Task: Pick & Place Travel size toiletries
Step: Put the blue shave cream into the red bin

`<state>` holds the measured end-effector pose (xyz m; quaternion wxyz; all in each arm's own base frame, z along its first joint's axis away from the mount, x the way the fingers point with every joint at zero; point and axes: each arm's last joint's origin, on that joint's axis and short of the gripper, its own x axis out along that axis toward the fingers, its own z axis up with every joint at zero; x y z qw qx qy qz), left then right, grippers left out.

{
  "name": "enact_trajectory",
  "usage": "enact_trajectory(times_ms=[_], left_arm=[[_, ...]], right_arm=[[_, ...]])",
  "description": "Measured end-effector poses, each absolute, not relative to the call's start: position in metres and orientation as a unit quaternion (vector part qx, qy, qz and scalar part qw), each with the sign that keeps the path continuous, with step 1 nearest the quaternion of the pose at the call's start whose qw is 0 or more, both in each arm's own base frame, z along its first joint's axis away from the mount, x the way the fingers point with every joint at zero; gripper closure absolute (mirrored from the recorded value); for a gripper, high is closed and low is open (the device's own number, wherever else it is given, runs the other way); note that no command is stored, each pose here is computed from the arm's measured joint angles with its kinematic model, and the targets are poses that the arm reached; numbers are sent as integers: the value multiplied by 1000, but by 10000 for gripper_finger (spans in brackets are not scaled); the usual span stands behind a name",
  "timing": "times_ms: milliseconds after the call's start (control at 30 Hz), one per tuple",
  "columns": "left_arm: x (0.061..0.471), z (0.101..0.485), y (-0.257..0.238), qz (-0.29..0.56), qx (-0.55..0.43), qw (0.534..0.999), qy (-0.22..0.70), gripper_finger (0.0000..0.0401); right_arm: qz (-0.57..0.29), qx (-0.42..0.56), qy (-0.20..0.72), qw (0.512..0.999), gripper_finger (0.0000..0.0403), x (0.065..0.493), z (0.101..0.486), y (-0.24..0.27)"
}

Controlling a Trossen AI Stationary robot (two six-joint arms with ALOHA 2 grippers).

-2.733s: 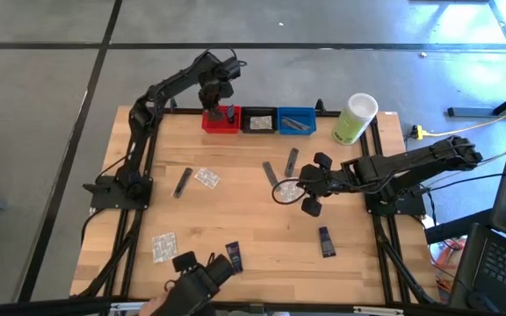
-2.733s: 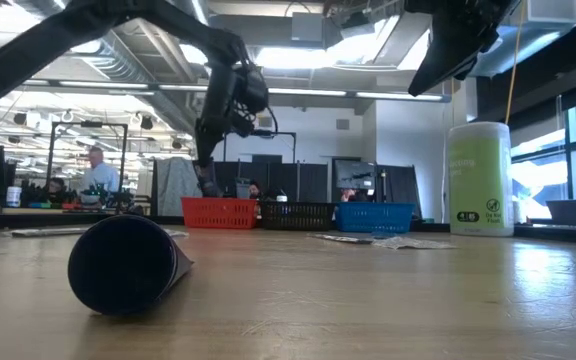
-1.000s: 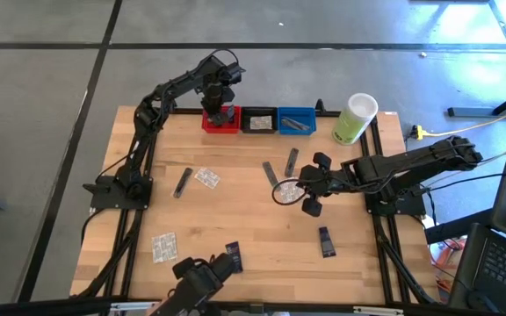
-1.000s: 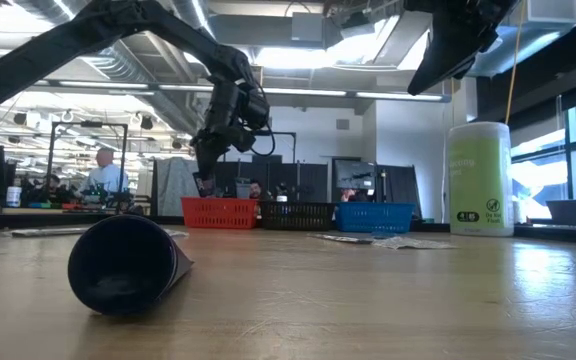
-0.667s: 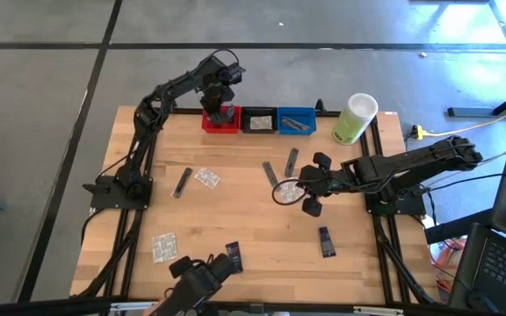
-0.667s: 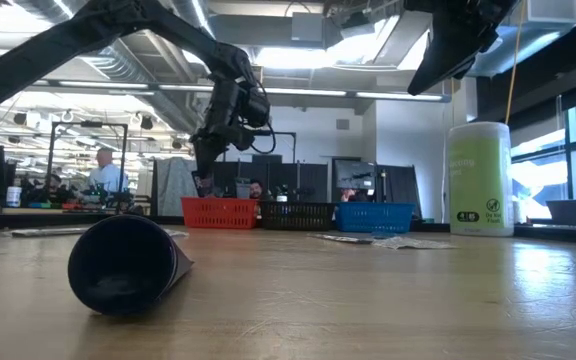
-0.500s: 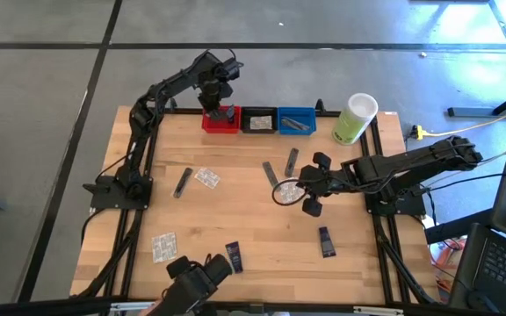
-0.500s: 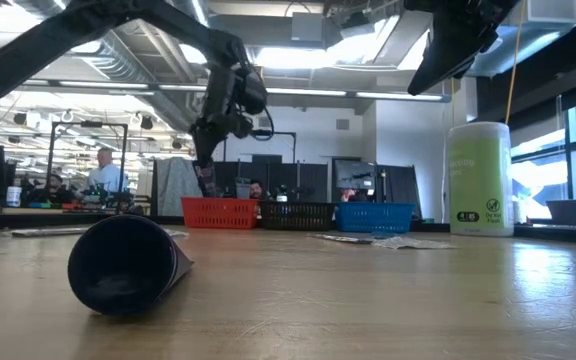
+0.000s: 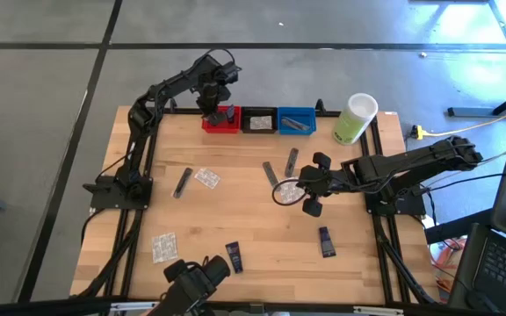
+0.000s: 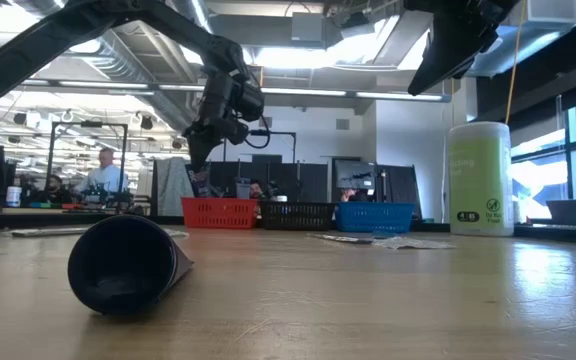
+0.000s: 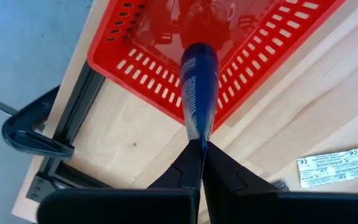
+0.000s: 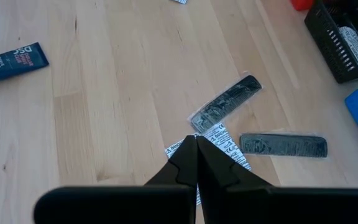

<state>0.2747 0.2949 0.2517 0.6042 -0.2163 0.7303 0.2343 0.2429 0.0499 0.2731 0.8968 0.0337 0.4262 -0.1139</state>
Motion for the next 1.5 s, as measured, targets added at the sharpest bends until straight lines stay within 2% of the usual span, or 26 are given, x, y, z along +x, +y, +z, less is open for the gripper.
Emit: enact_trajectory(times_ms=[700, 1067, 1267, 1500], left_arm=[[277, 241, 298, 241, -229, 592, 735, 399], [279, 223, 300, 226, -228, 572, 755, 396], [279, 221, 300, 217, -219, 572, 760, 372], [278, 220, 301, 223, -202, 567, 767, 318]], right_arm=[[-114, 34, 424, 898, 401, 243, 273, 50], [-113, 33, 425, 898, 401, 243, 273, 50], [-114, 31, 424, 898, 401, 243, 273, 50], [-114, 31, 424, 898, 401, 243, 273, 50]])
